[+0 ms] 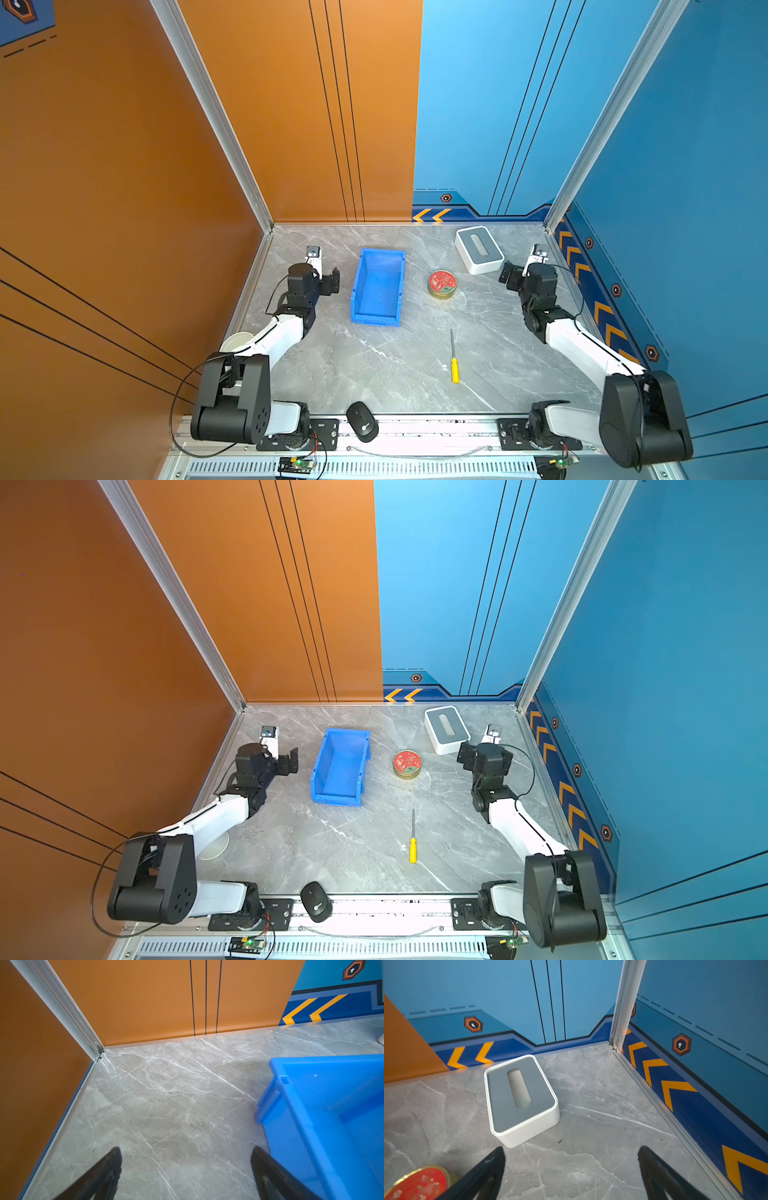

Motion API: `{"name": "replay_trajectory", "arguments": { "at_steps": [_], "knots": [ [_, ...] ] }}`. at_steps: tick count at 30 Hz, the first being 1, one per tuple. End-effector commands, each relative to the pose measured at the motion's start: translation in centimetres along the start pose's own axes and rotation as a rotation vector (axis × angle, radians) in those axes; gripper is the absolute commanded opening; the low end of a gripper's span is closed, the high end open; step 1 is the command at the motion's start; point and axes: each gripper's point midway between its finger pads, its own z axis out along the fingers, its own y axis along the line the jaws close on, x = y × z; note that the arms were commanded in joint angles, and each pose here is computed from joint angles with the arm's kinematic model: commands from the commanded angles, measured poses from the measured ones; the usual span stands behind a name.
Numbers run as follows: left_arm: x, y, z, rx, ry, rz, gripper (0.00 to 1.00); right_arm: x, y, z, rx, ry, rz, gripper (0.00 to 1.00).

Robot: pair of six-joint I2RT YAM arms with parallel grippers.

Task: Put the screwdriver in the bin
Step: 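Reach the right gripper down over the yellow screwdriver handle while the left arm lifts, then close the right gripper on the yellow screwdriver handle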

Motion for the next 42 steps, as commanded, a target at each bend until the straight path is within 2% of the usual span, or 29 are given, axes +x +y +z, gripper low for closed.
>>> {"name": "replay_trajectory", "arguments": {
  "at_steps": [1, 3, 7, 11, 14, 18, 22, 24, 32, 35, 42],
  "knots": [
    [1.9, -1.6, -2.2, 0.092, 0.217, 0.046, 0.98, 2.1, -0.4, -3.6, 0.049, 0.248, 0.056, 1.0],
    [1.1, -1.8, -3.8, 0.106, 0.305, 0.058, 0.98, 2.6, 1.2, -5.9, 0.006, 0.328, 0.044, 1.0],
    [-1.6, -2.5, -6.0, 0.149, 0.382, 0.066, 0.98, 4.9, 4.6, -11.2, -0.063, 0.455, -0.034, 1.0],
    [-3.7, -3.7, -7.6, 0.195, 0.405, 0.083, 0.98, 9.6, 7.5, -16.3, -0.153, 0.615, -0.08, 0.9],
    [-4.8, -4.2, -8.3, 0.215, 0.409, 0.088, 0.98, 13.5, 9.2, -19.5, -0.221, 0.708, -0.08, 0.87],
    [-5.6, -5.0, -8.8, 0.25, 0.41, 0.07, 0.98, 17.6, 10.0, -22.2, -0.25, 0.796, -0.103, 0.76],
    [-6.1, -5.1, -9.1, 0.252, 0.4, 0.057, 0.98, 20.1, 9.7, -23.1, -0.212, 0.843, -0.115, 0.72],
    [-6.1, -5.1, -9.2, 0.252, 0.402, 0.054, 0.98, 21.1, 9.7, -23.3, -0.197, 0.871, -0.149, 0.66],
    [-5.0, -5.2, -9.4, 0.252, 0.436, 0.04, 0.98, 23.5, 10.8, -22.4, -0.141, 0.906, -0.224, 0.59],
    [-4.9, -5.2, -9.6, 0.253, 0.441, 0.028, 0.98, 24.3, 11.7, -22.1, -0.143, 0.919, -0.232, 0.54],
    [-5.8, -6.3, -11.0, 0.318, 0.41, 0.023, 0.98, 26.3, 13.3, -21.7, -0.149, 0.964, -0.252, 0.54]
  ]
}}
